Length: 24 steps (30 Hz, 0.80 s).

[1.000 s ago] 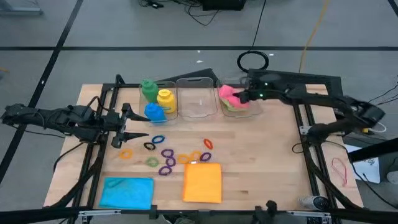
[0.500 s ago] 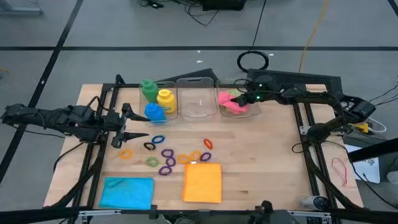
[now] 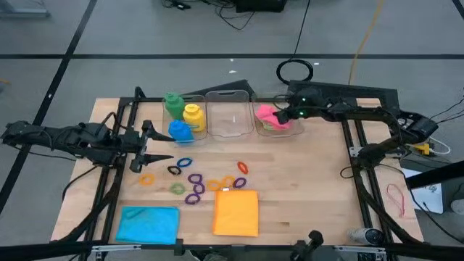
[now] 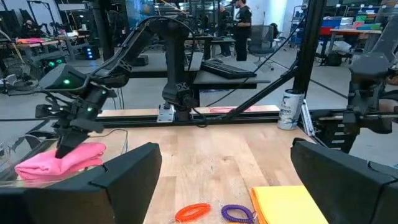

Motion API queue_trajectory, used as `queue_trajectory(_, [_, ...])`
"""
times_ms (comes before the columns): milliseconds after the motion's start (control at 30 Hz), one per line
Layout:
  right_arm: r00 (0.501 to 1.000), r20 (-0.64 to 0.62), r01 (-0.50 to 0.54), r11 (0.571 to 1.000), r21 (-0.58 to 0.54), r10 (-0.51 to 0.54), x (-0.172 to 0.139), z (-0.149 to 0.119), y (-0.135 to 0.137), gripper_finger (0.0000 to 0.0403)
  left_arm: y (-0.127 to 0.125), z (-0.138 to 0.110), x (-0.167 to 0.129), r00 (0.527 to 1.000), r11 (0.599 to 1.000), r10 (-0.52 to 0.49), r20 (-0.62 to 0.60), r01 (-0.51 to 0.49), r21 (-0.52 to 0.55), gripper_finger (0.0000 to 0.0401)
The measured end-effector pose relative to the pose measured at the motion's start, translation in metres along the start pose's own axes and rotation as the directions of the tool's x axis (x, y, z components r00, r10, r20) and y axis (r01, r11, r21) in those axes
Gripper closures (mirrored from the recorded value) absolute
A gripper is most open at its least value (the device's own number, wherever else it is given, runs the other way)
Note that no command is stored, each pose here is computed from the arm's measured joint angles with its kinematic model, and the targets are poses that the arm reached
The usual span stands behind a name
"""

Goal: Pick & Place Sports Items
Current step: Put the pink cloth into the right transparent bin

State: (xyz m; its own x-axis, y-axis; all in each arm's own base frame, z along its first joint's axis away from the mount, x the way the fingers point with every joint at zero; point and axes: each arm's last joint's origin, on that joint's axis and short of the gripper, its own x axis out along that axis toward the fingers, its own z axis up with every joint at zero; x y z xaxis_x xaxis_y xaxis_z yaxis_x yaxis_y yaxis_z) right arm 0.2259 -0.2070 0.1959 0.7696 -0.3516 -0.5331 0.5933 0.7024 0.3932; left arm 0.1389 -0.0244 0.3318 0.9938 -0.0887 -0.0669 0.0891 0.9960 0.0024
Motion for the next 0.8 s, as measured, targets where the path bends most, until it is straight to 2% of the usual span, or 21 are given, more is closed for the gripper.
queue_trajectory(167, [0.999,0.012,0.05,0.997,-0.067,-0.049,0.0019,-0.0017,0.005,0.0403,0.0,-0.0001,0.0,1.0,1.0,0.0,-0.001,0.0,0.0,0.0105])
queue_trajectory(400, [0.998,0.007,0.055,0.996,-0.074,-0.055,0.0023,-0.0027,0.0063,0.0393,0.0,0.0,0.0,1.0,1.0,0.0,0.0,0.0,0.0,0.0105])
queue_trajectory(633, [0.998,0.001,0.055,0.992,-0.118,-0.055,0.0023,-0.0032,0.0062,0.0292,0.0001,-0.0001,0.0001,1.0,1.0,0.0,-0.001,0.0,0.0,0.0105])
queue_trajectory(800, [0.998,0.046,0.046,0.986,-0.163,-0.039,0.0023,0.0011,0.0077,0.0221,0.0001,0.0,0.0,1.0,1.0,0.0,0.0,0.0,0.0,0.0105])
